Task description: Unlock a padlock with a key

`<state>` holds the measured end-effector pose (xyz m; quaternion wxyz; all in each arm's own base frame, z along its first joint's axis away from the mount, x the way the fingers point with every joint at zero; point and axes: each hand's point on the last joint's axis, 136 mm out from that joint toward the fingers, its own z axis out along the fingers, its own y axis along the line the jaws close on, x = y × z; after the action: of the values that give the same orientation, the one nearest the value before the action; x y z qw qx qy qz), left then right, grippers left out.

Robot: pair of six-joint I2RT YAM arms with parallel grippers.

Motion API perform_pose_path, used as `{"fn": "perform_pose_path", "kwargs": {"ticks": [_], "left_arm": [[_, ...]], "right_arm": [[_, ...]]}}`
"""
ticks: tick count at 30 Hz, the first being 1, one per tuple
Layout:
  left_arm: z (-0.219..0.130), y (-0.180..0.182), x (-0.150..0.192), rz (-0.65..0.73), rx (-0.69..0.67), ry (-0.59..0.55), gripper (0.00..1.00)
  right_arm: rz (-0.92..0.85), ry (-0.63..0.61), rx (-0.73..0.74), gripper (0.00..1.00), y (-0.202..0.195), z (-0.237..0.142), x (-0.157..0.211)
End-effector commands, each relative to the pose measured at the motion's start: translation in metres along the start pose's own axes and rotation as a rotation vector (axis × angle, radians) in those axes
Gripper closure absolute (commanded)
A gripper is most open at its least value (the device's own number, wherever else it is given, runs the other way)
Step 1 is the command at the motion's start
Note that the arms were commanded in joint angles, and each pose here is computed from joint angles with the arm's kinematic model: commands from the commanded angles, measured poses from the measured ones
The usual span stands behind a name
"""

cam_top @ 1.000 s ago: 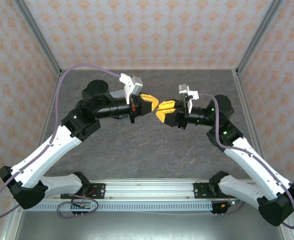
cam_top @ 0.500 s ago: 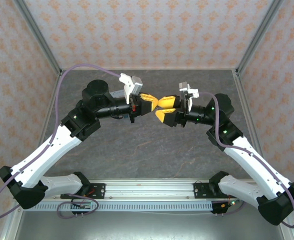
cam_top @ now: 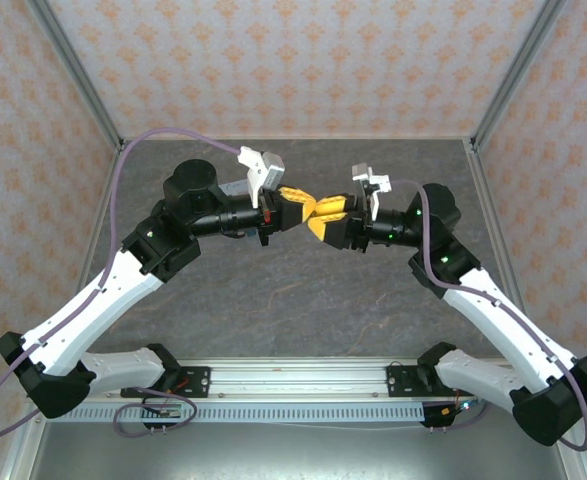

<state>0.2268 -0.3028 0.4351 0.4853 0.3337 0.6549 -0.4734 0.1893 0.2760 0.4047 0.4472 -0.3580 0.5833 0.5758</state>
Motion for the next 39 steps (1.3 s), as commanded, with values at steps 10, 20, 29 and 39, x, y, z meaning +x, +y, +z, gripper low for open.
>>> {"fn": "perform_pose_path", "kwargs": {"ticks": [10, 20, 29, 39], "left_arm": [[0.001, 0.01, 0.006, 0.008, -0.035, 0.02, 1.0], [-0.003, 0.007, 0.005, 0.013, -0.032, 0.014, 1.0], [-0.003, 0.006, 0.004, 0.012, -0.026, 0.009, 1.0], [0.0, 0.008, 0.004, 0.01, -0.026, 0.009, 1.0]], "right_arm": [[-0.084, -0.053, -0.048, 0.72, 0.02, -0.001, -0.023], [-0.074, -0.056, 0.024, 0.76, 0.007, -0.007, -0.024], [-0.057, -0.042, 0.028, 0.82, 0.001, -0.005, -0.02], [-0.044, -0.031, -0.007, 1.0, 0.001, 0.0, -0.019]]}}
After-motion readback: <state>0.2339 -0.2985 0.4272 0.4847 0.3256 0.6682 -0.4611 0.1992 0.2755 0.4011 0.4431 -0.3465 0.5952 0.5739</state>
